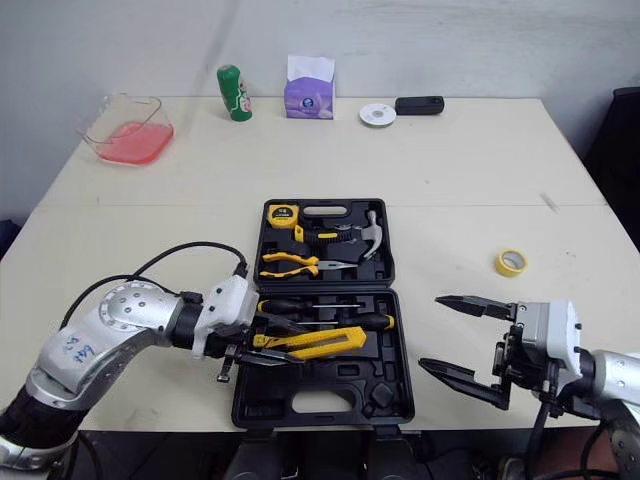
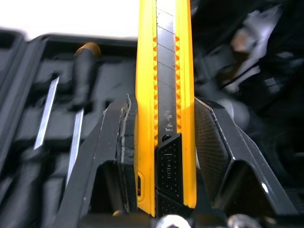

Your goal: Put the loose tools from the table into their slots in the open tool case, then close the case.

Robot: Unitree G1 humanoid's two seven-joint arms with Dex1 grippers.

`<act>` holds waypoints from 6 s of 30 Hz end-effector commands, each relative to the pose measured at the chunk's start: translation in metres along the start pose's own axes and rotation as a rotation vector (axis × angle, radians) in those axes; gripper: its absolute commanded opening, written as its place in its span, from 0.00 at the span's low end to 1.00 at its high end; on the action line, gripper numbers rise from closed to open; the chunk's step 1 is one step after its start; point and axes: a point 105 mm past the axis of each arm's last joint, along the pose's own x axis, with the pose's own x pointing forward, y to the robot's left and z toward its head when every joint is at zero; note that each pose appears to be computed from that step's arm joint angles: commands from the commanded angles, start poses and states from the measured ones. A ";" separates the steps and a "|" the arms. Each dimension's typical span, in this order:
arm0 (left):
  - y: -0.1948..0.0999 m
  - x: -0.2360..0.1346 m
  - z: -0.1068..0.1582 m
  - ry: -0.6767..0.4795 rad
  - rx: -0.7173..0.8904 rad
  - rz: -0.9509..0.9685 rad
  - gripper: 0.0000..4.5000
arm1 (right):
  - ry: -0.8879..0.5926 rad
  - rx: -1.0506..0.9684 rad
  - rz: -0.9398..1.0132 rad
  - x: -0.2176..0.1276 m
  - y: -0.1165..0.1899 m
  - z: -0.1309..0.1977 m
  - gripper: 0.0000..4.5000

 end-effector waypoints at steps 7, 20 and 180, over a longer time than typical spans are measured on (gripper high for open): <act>-0.017 0.028 -0.014 -0.010 0.024 0.002 0.28 | 0.004 -0.017 0.039 0.004 0.005 0.008 1.00; -0.016 0.016 -0.040 0.191 0.055 0.012 0.28 | 0.094 0.001 0.069 -0.023 0.008 -0.012 1.00; 0.031 -0.204 -0.066 -0.326 -0.238 1.219 0.99 | 0.087 -0.064 -0.815 -0.140 -0.102 -0.065 1.00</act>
